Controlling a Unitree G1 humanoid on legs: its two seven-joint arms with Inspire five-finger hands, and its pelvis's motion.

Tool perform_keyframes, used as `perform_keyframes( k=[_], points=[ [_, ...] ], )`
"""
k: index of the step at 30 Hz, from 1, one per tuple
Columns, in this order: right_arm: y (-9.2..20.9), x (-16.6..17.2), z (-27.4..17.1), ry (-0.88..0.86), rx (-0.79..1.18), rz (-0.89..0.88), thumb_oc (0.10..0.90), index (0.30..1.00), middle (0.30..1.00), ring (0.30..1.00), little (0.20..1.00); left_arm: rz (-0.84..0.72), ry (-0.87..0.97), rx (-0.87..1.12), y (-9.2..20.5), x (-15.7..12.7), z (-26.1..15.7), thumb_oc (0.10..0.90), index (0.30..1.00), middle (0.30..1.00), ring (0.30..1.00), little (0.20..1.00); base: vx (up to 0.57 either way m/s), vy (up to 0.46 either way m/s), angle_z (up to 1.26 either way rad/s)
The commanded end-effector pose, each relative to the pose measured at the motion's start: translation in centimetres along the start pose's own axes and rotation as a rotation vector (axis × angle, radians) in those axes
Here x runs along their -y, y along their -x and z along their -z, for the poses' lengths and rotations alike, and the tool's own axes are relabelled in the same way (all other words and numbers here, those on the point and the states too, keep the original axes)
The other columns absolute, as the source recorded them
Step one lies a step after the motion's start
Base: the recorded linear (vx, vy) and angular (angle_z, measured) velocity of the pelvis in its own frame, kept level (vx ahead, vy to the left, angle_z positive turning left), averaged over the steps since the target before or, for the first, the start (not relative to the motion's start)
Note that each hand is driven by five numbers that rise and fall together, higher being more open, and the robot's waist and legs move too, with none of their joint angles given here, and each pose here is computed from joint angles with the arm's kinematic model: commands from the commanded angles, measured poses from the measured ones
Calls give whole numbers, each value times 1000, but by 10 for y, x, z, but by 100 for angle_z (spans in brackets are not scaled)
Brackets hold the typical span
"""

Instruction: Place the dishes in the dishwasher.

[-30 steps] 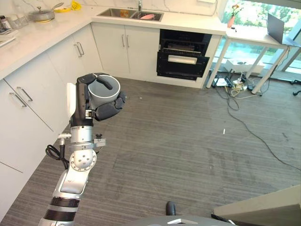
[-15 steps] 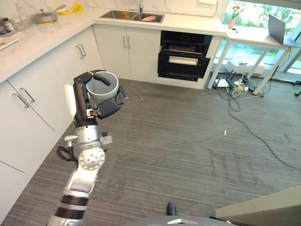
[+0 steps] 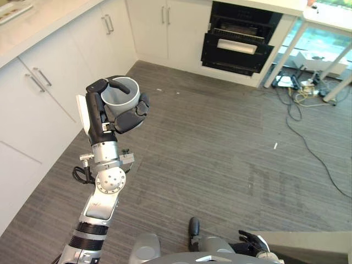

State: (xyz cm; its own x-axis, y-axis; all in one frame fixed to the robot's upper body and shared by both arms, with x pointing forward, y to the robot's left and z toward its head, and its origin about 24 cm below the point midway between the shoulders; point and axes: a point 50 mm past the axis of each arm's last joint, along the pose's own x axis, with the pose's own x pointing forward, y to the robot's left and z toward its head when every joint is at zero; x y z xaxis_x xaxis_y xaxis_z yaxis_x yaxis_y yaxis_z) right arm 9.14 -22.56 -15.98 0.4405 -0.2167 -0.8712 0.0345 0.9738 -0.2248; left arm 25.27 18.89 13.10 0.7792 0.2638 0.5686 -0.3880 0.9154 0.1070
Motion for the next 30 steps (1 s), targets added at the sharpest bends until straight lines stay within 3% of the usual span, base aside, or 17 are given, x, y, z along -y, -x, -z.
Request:
perform_keyframes(
  k=[1,5,9,17,30],
  points=[
    [2,7,1,30,38,14,800,900,900,900,900,-39,105,305,-19,-12,-55,400,300,300,300,300,590,213,12],
    [2,5,1,47,36,9,800,900,900,900,900,-46,79,305,-16,-18,-54,400,300,300,300,300,390,139,-3],
    [7,-8,20,-14,-30,-3,800,900,900,900,900,41,70,312,-16,-9,-59,400,300,300,300,300,480,271,-52],
    [3,-18,0,-54,35,-26,800,900,900,900,900,129,59,325,-19,1,-62,400,300,300,300,300,429,294,0],
    [5,22,5,-167,46,145,800,900,900,900,900,151,121,265,-14,10,-53,400,300,300,300,300,464,-60,52]
  ],
)
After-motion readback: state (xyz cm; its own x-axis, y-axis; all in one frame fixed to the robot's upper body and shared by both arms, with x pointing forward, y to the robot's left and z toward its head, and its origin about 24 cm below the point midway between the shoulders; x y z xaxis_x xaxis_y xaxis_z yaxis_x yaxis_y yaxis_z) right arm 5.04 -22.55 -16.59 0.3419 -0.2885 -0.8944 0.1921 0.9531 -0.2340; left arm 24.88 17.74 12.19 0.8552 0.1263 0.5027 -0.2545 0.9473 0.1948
